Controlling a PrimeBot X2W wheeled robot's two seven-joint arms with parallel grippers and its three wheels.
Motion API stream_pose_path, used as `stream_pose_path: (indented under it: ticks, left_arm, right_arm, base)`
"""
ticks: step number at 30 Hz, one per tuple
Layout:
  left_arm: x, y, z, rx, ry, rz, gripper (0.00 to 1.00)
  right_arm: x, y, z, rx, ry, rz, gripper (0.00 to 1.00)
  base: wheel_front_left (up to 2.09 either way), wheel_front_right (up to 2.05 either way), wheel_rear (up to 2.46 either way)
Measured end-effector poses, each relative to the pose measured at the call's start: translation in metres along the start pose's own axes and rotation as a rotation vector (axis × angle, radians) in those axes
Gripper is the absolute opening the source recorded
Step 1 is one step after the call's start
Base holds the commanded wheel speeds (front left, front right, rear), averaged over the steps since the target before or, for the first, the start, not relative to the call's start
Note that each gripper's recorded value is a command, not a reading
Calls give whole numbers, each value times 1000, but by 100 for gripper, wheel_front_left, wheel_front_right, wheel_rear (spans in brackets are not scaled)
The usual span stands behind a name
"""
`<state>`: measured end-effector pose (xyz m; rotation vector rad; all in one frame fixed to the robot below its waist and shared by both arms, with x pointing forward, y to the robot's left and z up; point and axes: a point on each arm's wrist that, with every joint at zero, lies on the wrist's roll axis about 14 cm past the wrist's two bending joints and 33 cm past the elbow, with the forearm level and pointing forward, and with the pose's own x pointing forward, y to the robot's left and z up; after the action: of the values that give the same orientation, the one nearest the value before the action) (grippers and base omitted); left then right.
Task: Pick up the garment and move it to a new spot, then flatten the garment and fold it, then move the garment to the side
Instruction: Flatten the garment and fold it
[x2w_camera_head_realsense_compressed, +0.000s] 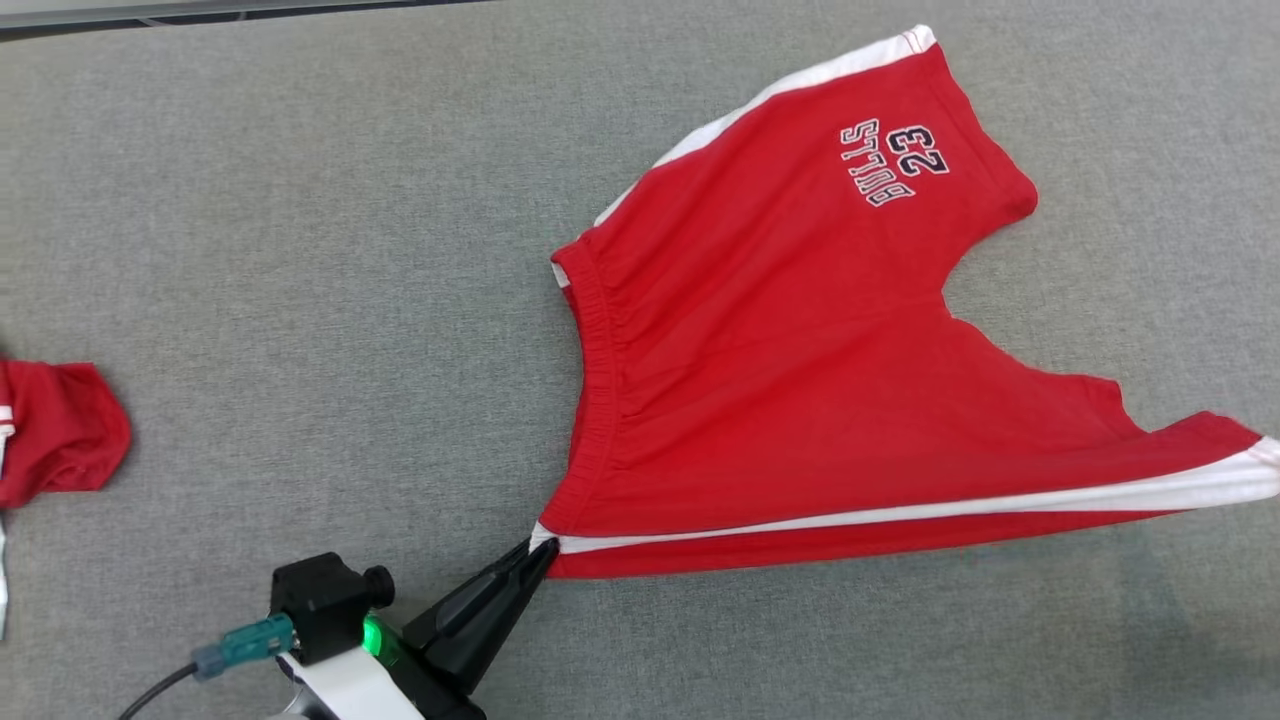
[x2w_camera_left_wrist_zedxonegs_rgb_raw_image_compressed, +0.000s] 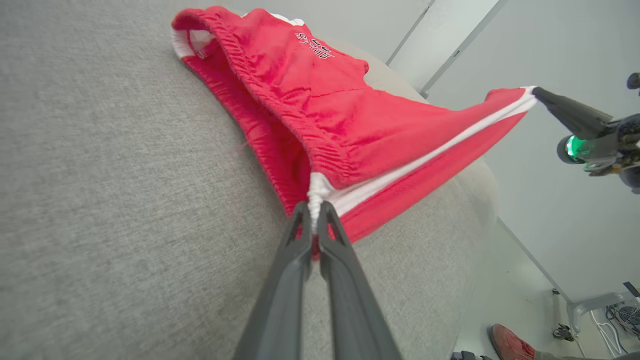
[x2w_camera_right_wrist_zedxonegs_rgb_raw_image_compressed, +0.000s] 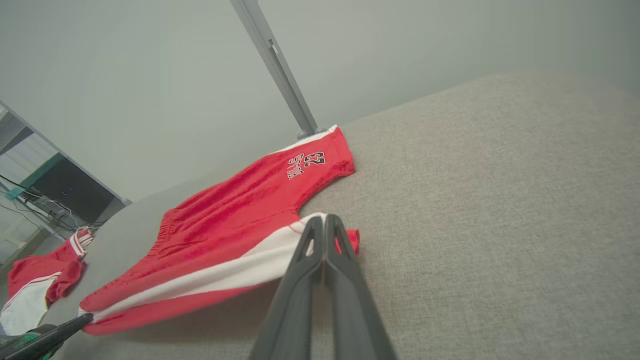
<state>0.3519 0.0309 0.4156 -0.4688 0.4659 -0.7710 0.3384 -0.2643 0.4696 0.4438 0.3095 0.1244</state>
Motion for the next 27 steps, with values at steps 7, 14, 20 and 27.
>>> stream_pose_path:
  ticks: [7, 14, 20, 27]
  left_arm:
    - [8, -10, 15, -165, -34, -18, 0]
    - [43, -6, 38, -367, -9, -60, 0]
    - [70, 12, 62, -506, -2, -66, 0]
    - [82, 40, 86, -548, -45, -46, 0]
  right_arm:
    - [20, -3, 21, -53, -29, 6, 0]
    - [77, -1, 40, -111, 0, 56, 0]
    - [128, 2, 49, -158, 40, 97, 0]
    - [178, 3, 59, -190, 69, 123, 0]
  base:
    - [0, 0, 0]
    - [0, 0, 0]
    - [0, 0, 0]
    - [0, 0, 0]
